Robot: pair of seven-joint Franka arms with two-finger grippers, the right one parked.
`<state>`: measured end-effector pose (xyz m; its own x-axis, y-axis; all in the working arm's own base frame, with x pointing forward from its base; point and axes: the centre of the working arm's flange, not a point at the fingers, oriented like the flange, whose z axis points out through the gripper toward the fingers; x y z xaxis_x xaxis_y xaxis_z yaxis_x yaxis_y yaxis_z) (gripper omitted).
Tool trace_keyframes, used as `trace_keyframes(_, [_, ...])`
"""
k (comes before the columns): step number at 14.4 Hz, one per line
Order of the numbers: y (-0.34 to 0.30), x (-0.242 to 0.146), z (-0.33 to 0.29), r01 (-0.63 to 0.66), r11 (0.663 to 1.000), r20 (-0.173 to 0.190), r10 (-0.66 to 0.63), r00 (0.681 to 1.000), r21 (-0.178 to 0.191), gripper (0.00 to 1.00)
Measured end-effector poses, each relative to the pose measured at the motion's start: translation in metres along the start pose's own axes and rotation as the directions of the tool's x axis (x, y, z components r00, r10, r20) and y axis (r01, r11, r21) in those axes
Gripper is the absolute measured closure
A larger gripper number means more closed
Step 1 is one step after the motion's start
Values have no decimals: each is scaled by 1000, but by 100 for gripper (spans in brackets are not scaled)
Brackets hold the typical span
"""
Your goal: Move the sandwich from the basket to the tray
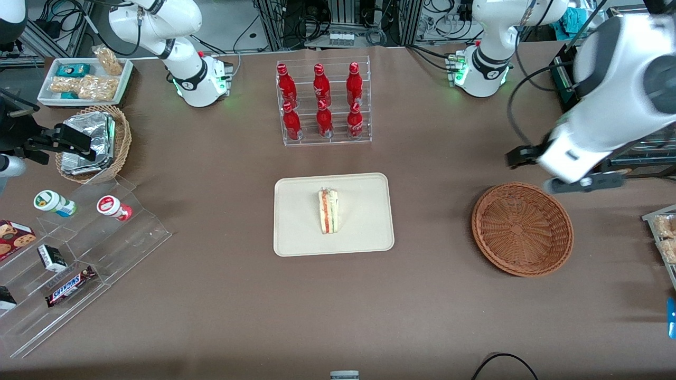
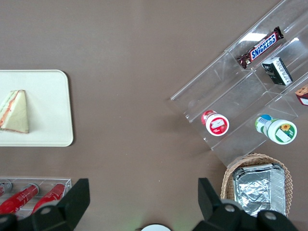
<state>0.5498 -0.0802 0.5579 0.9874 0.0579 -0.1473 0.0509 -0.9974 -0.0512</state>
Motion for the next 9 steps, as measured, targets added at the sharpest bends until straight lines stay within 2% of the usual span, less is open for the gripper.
trace_keyframes(5, [-40,-22,-55,-20,999,-108,17,994,-28,0])
trace_keyframes(7, [-42,-29,-70,-19,999,-138,14,990,-33,0])
trace_keyframes(9, [-48,-32,-81,-8,999,-151,3,989,-36,0])
